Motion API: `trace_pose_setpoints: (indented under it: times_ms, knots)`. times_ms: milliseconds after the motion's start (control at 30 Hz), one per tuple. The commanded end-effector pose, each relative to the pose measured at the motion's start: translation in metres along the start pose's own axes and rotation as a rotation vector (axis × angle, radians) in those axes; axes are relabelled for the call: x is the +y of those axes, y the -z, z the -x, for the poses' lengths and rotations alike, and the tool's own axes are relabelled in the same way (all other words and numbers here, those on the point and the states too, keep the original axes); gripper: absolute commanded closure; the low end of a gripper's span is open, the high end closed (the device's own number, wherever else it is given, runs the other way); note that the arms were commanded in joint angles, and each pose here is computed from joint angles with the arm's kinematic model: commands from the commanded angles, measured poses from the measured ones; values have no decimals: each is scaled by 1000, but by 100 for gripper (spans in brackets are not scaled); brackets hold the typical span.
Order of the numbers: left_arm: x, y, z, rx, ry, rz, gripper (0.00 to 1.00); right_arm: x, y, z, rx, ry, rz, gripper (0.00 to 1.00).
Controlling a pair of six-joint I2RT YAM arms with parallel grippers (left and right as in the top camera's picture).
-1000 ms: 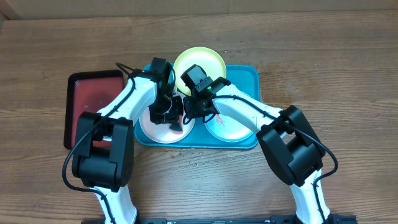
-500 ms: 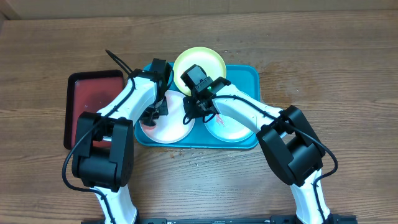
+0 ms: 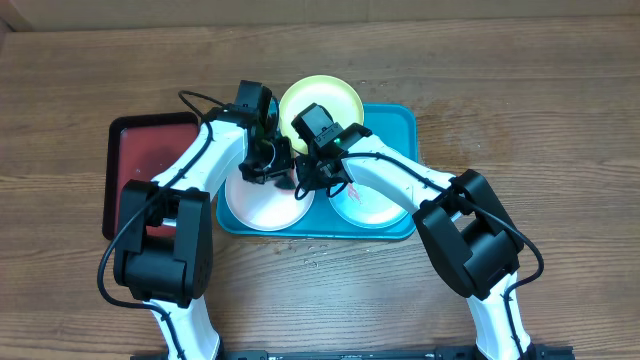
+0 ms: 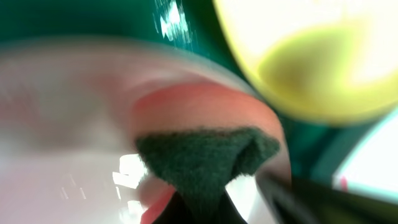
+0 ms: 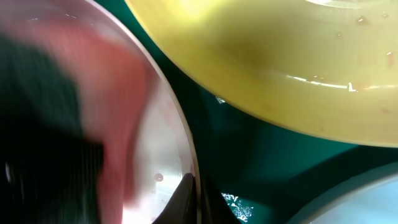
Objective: Clean dirty plates on tray and stack at the side
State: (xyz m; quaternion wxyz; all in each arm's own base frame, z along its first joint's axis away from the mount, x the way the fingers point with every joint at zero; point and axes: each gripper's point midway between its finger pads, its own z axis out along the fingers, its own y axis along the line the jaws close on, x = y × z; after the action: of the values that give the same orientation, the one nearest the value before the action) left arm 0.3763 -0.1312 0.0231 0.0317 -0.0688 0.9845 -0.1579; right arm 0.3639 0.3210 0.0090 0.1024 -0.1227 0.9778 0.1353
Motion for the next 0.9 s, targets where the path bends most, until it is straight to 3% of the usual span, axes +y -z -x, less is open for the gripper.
trace_pose_setpoints:
  times_ms: [0,233,533,700,867]
  knots:
    - [6,7,-3,36,-20,-9,96,-15,-18,-9,33,9,-58,96]
    - [87,72,15,-2,158,202,96,-8,-9,0,16,12,-40,96]
    - [157,170,28,-207,379,202,96,29,66,42,-87,129,-27,96]
    - [188,183,19,-222,525,202,96,31,129,73,-234,170,-234,96]
    - [203,185,16,-227,583,207,96,35,193,90,-368,332,-477,96]
